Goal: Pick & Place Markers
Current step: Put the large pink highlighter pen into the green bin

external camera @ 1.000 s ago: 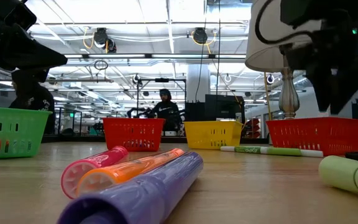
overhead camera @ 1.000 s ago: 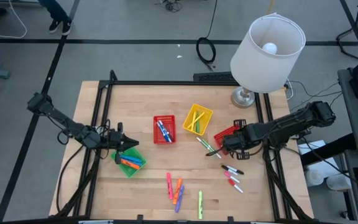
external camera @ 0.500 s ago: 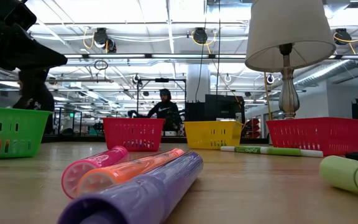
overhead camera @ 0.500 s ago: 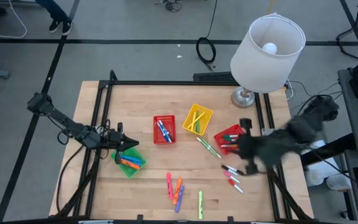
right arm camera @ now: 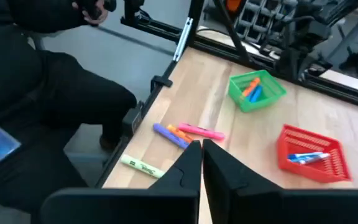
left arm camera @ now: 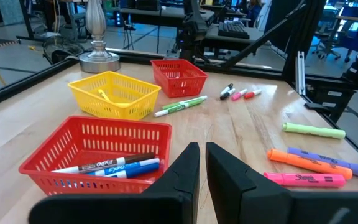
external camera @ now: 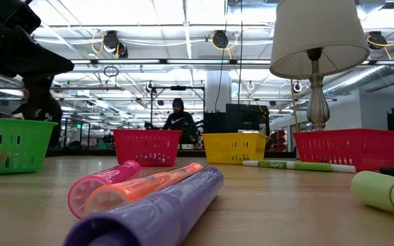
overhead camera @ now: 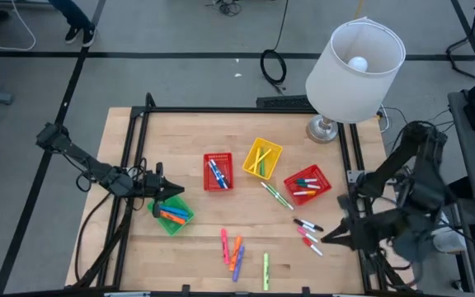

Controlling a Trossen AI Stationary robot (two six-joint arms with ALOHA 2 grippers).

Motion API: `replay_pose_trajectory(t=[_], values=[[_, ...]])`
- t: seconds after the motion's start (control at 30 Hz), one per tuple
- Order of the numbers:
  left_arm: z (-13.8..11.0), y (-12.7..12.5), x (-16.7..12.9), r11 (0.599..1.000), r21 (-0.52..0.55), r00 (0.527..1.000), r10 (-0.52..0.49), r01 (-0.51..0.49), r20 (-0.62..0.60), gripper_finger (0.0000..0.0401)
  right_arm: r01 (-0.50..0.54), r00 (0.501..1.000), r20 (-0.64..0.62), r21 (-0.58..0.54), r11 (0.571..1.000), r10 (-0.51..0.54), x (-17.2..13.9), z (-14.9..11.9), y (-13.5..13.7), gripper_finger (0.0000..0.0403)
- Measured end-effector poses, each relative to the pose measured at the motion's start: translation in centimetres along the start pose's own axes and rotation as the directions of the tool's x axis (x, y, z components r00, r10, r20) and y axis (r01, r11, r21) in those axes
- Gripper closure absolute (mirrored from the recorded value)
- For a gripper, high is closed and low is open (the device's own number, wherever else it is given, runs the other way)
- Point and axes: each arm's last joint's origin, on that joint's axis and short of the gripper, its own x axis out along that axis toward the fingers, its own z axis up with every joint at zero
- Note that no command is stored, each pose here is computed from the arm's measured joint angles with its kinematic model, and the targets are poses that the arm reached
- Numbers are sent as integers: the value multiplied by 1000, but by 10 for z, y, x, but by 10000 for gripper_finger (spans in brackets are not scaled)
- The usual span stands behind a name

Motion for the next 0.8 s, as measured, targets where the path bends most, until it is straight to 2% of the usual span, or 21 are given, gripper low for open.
replay_pose_trajectory(t=[0.1, 0.2, 0.3, 0.4, 0.6, 0.67, 0.8], values=[[0, 0, 0, 1000, 2, 1000, 0, 0, 0, 364, 10, 997, 77, -21, 1000, -8, 15, -40, 7, 402], [0, 0, 0, 1000, 12, 1000, 0, 0, 0, 364, -15, 982, 191, -4, 1000, 15, 22, -83, 2, 402], [0, 0, 0, 1000, 15, 1000, 1, -1, 0, 364, -72, 944, 324, 37, 997, 56, 22, -119, -12, 402], [0, 0, 0, 999, 42, 1000, 8, -8, 2, 364, -113, 891, 446, 30, 993, 88, 15, -145, -29, 402], [0, 2, 0, 993, 94, 998, 65, -66, 14, 364, -85, 845, 535, 103, 991, 17, -10, -166, -67, 402], [1, 3, 0, 990, 106, 996, 89, -91, 20, 364, -130, 834, 548, 75, 989, 68, -12, -171, -72, 403], [1, 3, 0, 988, 110, 994, 105, -107, 24, 364, -230, 791, 568, -70, 971, 228, -9, -181, -72, 403]])
